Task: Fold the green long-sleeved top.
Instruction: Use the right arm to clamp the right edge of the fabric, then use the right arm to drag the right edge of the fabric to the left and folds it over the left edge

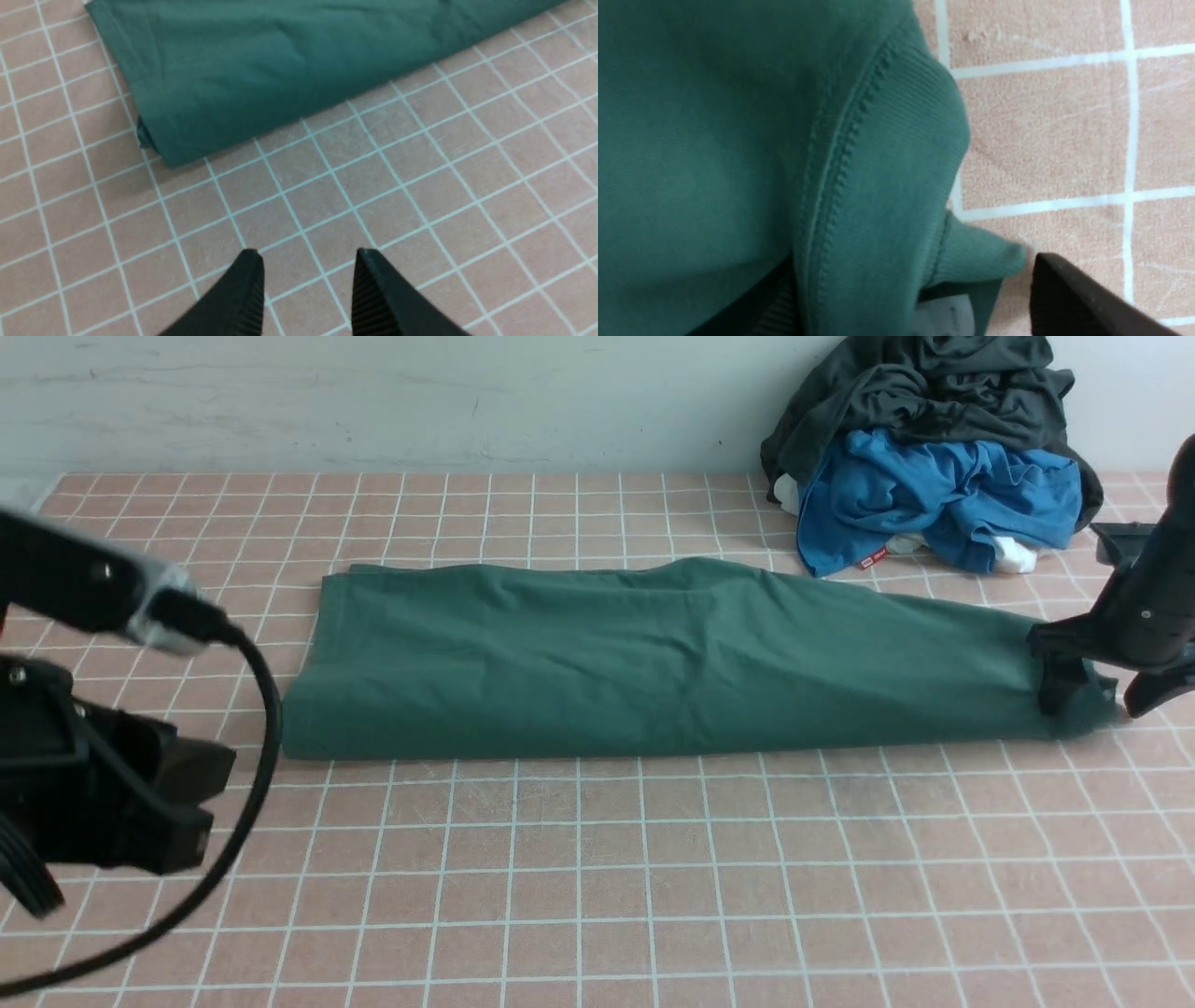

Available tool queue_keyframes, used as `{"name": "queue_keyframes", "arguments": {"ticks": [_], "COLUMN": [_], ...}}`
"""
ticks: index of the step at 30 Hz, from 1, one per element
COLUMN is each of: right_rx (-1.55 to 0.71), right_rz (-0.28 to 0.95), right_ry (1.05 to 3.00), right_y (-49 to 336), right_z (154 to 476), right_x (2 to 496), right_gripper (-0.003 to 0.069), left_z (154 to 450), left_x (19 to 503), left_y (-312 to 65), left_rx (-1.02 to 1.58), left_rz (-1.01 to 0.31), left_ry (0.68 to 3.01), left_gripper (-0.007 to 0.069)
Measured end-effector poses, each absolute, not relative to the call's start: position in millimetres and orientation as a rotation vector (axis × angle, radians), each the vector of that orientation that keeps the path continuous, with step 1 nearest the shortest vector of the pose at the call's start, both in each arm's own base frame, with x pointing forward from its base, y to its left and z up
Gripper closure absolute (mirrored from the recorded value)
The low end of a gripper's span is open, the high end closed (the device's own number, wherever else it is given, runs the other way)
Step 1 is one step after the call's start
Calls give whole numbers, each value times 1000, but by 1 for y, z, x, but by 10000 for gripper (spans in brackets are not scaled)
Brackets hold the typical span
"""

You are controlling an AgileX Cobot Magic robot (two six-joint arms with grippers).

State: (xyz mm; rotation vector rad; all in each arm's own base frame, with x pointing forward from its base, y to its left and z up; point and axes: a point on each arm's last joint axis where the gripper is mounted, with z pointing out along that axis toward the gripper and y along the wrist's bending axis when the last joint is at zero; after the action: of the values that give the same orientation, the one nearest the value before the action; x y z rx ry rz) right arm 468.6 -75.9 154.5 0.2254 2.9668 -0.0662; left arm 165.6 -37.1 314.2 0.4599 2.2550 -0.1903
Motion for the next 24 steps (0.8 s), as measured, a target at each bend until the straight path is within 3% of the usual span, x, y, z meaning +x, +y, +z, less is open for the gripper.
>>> {"name": "queue_keyframes", "arguments": {"ticks": [4,6,10,11,12,13,14,18,19,24], "right_rx": [229,187,91,81,65,59,42,60,72,77], "right_rz": [-13,14,31,23,-4,-14,-80,-213,-257,-224], "right_ry": [2966,2965,2981,2976,2953,2950,2894,2793,2740,2597], "right_y": [-76,-75,-74,-75,-76,-77,-81,-93,-96,-82], "right_z": [153,154,160,165,175,176,194,233,258,328], "right_x": [469,470,474,476,480,480,486,487,482,460], "right_gripper": [137,202,410,433,517,529,610,634,634,634], "left_z": [295,295,297,297,298,297,298,298,297,299], "left_x": [165,166,168,168,167,167,165,159,158,155], "left_y": [-34,-34,-33,-33,-33,-33,-33,-34,-34,-36], "left_rx": [446,435,422,422,424,425,431,445,447,421], "left_rz": [-151,-142,-131,-131,-132,-133,-137,-149,-157,-205], "left_ry": [2253,2233,2201,2201,2203,2205,2213,2234,2242,2241], "left_gripper": [375,375,377,377,377,377,377,377,377,377]}}
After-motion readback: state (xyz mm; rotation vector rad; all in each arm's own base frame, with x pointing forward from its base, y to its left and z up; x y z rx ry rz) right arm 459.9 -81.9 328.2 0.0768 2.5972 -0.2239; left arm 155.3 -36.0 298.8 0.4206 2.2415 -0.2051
